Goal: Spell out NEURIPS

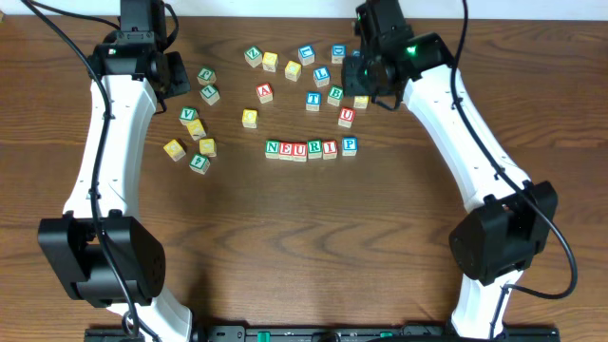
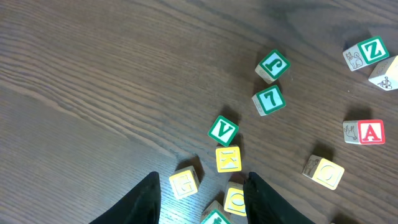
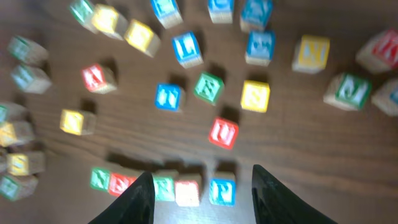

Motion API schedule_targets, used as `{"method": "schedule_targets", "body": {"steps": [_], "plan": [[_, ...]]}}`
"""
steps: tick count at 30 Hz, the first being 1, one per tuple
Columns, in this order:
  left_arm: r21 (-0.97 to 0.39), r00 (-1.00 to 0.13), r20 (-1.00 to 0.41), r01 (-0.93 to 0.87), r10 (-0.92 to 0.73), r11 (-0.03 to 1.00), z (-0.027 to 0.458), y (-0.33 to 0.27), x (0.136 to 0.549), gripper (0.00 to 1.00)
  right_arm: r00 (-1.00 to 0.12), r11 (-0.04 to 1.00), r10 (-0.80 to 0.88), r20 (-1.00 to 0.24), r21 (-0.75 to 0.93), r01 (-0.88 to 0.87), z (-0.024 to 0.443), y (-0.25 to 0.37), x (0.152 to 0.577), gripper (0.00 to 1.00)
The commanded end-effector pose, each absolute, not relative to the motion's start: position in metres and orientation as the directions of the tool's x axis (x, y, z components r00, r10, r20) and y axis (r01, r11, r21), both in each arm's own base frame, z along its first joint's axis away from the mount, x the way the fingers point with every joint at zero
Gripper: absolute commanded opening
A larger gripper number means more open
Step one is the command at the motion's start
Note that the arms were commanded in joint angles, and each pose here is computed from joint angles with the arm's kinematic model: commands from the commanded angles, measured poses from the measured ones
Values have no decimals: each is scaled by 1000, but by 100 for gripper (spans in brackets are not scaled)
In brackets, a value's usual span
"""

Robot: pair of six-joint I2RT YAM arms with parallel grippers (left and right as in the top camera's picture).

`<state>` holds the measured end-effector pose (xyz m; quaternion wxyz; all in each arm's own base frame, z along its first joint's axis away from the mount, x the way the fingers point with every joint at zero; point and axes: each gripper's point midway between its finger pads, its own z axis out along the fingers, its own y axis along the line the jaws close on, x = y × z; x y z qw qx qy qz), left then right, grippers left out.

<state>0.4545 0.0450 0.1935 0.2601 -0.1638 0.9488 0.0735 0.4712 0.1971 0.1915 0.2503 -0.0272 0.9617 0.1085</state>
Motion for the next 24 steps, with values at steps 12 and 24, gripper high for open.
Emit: {"method": "schedule_targets", "body": {"steps": [12,24], "plan": [[66,-808,-530,-340,-255,938,199,46,456,43,-823,989,94,-560,146,13,212,157,491,46],[55,-806,-529,-344,-265,937,199,45,457,43,-828,987,137,-544,147,67,209,139,493,46]]}}
